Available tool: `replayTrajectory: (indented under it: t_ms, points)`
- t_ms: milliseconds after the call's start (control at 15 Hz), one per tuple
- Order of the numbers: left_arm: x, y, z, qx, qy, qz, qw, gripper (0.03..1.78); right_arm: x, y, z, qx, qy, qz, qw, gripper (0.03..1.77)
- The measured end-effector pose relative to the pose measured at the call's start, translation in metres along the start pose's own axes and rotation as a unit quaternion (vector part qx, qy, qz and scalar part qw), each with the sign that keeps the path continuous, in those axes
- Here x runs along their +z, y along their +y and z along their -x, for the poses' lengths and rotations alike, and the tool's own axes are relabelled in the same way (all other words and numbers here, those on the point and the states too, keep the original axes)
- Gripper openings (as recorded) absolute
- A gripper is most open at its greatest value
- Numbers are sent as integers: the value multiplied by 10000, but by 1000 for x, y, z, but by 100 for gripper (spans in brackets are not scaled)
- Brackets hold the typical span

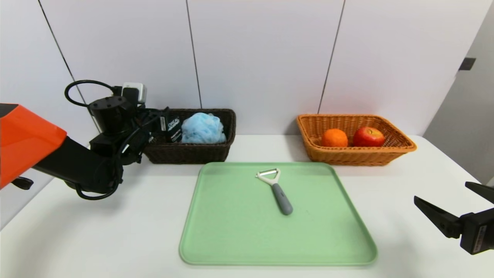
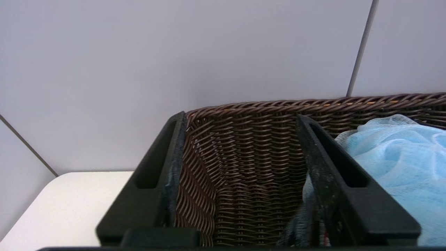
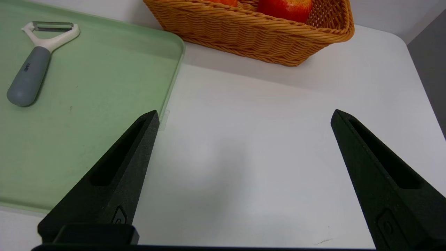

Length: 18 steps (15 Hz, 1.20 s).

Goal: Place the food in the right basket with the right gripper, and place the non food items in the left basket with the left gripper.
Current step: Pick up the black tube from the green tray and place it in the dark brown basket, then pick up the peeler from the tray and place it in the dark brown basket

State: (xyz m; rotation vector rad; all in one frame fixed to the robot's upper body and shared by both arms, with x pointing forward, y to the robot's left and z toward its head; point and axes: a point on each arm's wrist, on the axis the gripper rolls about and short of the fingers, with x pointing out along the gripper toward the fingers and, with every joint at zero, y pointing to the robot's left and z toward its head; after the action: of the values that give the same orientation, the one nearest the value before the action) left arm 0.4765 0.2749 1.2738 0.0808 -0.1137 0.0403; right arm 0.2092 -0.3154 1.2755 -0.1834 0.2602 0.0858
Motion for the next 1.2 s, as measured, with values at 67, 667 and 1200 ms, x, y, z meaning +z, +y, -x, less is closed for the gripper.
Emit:
replayTrajectory:
  t_ms: [67,667,1200]
  points:
    - [3,0,1,-6,-21,4,10000,121,0,0,0,-2,0,-2,10000,170]
    - [115,-11,68,-590,-110,131,9981,155,0,0,1,-1,-6,3,10000,170]
    - [133,-65,177,-2291,1414,119,9630,165,-2,0,3,-13,-16,-9,10000,170]
